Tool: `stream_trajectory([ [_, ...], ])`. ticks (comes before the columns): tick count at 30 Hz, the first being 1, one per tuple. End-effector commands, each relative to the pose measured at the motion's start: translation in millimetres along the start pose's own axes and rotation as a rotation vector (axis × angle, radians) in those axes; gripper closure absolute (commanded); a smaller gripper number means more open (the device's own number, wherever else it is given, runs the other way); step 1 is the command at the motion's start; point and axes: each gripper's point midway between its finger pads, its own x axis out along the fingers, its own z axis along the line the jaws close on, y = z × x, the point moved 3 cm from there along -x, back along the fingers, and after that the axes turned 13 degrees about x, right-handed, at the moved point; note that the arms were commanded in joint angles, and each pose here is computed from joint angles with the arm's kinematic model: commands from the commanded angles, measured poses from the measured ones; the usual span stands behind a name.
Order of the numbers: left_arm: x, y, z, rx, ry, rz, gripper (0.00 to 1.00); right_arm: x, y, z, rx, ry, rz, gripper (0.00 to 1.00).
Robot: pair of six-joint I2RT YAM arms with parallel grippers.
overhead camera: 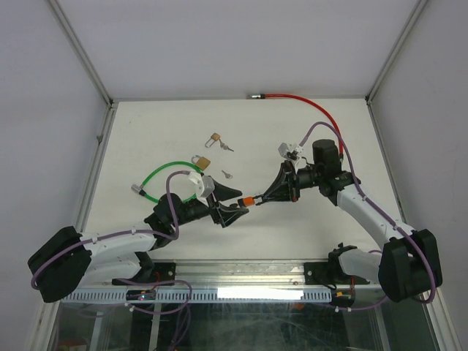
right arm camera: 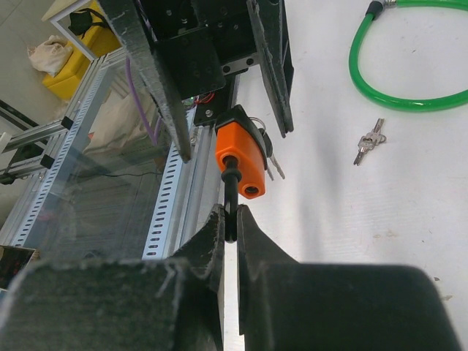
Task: Lock with the key
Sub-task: Lock the lock.
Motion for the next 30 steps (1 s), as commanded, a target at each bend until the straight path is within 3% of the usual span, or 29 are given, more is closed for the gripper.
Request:
stream_trajectory([
  [1, 10.6, -20.4, 0.0, 0.014, 0.076, -0.054, 0.40, -1.8, -19.2, 15.1, -0.114, -0.053, -0.015, 1.00],
  [9, 14.8, -13.8, 0.0, -0.010, 0.132, -0.030, 0.64, -1.7, -18.9, 15.9, -0.119, -0.055, -0.015, 1.00],
  [15, 15.1, -13.2, -3.1, -0.023, 0.192, -0.029, 1.00, -2.2, -16.3, 15.0, -0.158, -0.054, -0.011, 1.00],
  [19, 13.7, -10.3, -7.5, -0.036, 0.241, -0.017, 1.00, -3.1, -11.1, 14.0, -0.265, -0.054, -0.001, 1.00],
  [30, 22.6, -7.4, -11.5, -0.052, 0.330, -0.007, 1.00, 7.1, 4.9, 15.4, -0.320, -0.102, 0.027, 1.00],
])
